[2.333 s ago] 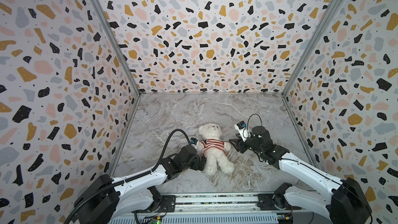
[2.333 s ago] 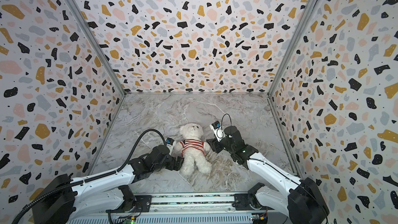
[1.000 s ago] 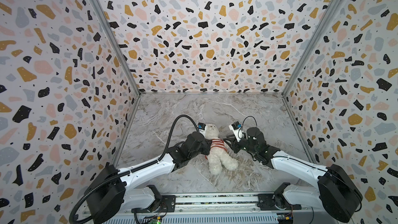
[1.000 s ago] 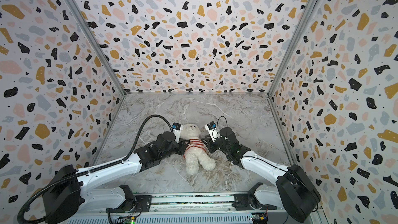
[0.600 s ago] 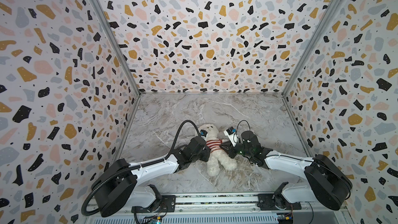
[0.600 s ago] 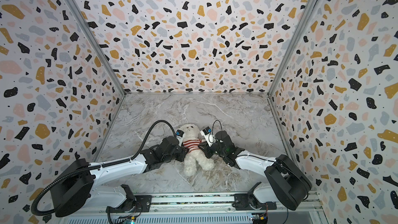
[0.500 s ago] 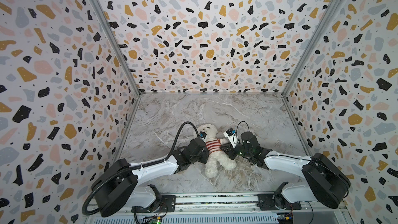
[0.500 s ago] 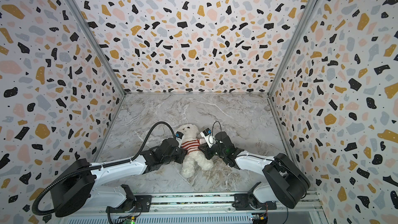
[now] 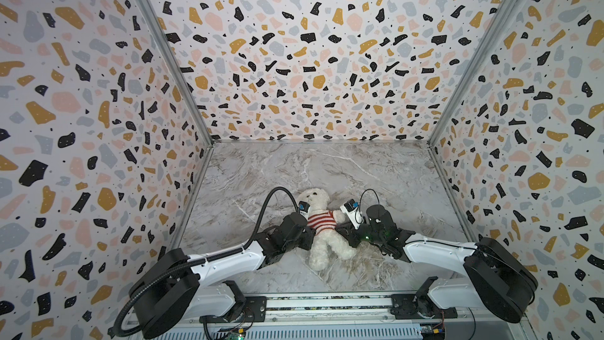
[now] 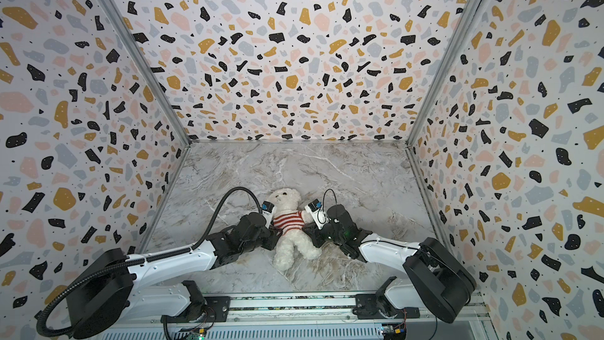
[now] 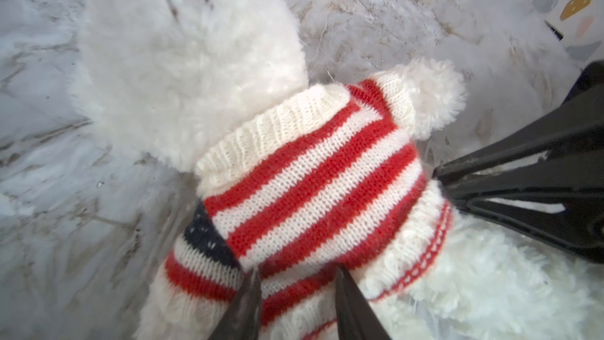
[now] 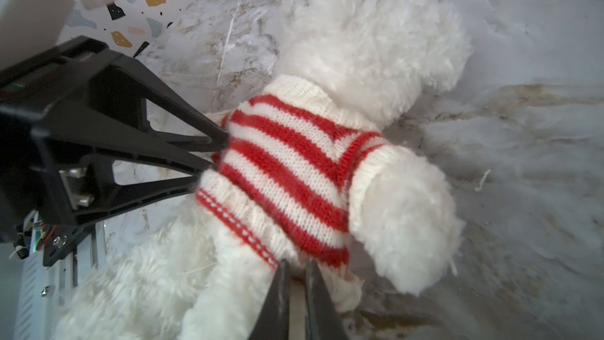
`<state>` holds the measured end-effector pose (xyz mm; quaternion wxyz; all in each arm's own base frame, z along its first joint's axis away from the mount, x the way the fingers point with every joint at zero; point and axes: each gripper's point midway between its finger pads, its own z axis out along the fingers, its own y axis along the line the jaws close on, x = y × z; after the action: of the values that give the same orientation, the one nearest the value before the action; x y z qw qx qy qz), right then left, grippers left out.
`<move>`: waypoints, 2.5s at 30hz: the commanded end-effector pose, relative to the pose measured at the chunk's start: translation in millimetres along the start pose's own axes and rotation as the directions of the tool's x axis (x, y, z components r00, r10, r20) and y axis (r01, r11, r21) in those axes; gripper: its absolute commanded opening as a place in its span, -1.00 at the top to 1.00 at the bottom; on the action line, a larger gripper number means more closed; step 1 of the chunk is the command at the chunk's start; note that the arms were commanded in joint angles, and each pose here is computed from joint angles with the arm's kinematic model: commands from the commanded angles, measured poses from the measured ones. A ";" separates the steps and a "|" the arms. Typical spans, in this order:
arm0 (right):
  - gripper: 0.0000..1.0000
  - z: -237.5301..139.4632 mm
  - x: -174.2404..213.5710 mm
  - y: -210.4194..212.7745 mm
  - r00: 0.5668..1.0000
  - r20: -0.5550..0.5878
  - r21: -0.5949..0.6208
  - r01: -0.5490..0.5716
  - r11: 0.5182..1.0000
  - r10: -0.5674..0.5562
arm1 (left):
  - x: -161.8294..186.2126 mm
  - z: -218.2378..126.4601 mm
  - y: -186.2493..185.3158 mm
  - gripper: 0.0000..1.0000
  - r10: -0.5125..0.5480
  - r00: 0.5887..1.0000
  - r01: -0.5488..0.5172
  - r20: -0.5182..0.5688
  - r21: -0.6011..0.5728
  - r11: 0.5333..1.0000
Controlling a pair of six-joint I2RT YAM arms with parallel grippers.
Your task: Dress the teddy bear
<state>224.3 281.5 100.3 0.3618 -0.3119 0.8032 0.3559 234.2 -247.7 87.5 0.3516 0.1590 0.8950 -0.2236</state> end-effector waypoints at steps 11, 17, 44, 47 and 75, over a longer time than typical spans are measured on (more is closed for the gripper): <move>0.33 -54.0 -35.1 -28.4 0.978 0.200 0.267 0.003 0.964 -0.058 | -43.0 -41.9 22.8 -0.42 -0.027 0.973 0.042 0.230 -0.059 0.997; 0.03 -90.9 -42.6 -60.7 0.958 0.271 0.426 -0.034 0.904 -0.092 | -54.4 -63.0 58.4 -0.98 -0.027 0.946 0.098 0.324 -0.206 0.974; -0.98 -224.5 -20.2 -163.3 0.851 0.435 0.834 -0.257 0.488 -0.294 | -82.0 -156.8 189.8 -1.00 0.260 0.795 0.397 0.548 -0.794 0.461; -0.98 -222.0 -19.3 -167.0 0.847 0.428 0.832 -0.234 0.504 -0.314 | -83.2 -157.7 195.9 -1.00 0.282 0.809 0.383 0.516 -0.826 0.414; -0.98 -216.5 -27.2 -208.3 0.819 0.477 0.801 -0.254 0.542 -0.320 | -69.2 -139.0 258.4 -1.00 0.296 0.766 0.408 0.571 -0.787 0.462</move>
<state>309.2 -3.3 129.0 0.6617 0.0136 0.7495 -0.0174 313.2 36.8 144.0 0.6218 -0.1565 0.7209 0.2631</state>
